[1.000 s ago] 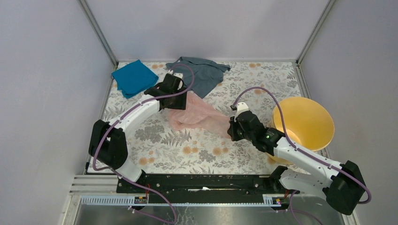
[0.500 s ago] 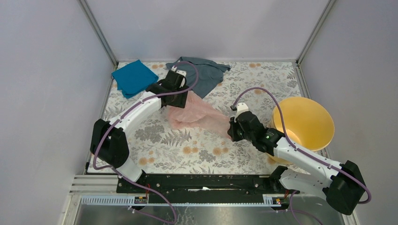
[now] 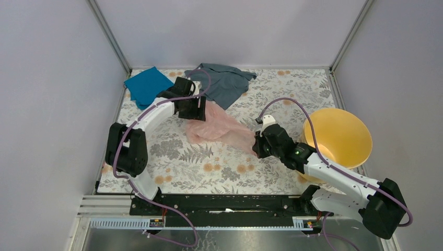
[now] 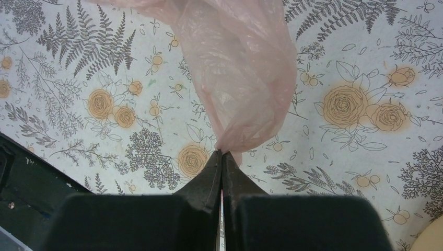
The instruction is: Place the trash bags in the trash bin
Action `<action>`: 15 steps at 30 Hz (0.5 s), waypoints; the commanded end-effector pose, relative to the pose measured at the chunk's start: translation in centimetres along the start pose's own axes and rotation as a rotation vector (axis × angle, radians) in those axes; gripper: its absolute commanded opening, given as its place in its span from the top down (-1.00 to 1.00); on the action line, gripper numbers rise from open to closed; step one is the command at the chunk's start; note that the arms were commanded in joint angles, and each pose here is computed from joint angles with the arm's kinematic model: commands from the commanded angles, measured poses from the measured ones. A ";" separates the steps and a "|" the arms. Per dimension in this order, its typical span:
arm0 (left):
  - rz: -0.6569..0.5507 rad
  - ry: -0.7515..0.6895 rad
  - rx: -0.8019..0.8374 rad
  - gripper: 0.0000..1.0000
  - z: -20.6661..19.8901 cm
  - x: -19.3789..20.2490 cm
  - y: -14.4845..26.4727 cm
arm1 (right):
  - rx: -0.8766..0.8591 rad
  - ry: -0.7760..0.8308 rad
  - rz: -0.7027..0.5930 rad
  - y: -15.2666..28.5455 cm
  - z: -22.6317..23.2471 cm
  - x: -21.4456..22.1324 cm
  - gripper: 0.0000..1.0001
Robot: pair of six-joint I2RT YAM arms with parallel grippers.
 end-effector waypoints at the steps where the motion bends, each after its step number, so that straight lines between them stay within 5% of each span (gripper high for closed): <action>1: 0.013 0.015 0.112 -0.35 -1.2 -0.2 -0.5 | -0.021 -0.002 -0.032 -0.2 0.3 -0.7 1.00; 9: -0.019 0.026 0.098 0.54 -1.0 -0.3 0.0 | -0.018 -0.005 -0.039 0.1 0.2 -0.6 1.00; 15: -0.137 0.092 -0.008 0.88 0.3 0.3 4.4 | 0.076 -0.016 -0.021 0.9 -1.2 -0.1 1.00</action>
Point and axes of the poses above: each gripper's point midway between its finger pads, its own y axis back along the fingers, its own z axis along the line the jaws close on, x = y × z, the point moved 3 cm from there along y, back along the fingers, and after that the axes turned 14 degrees about y, right-handed, at the moved point
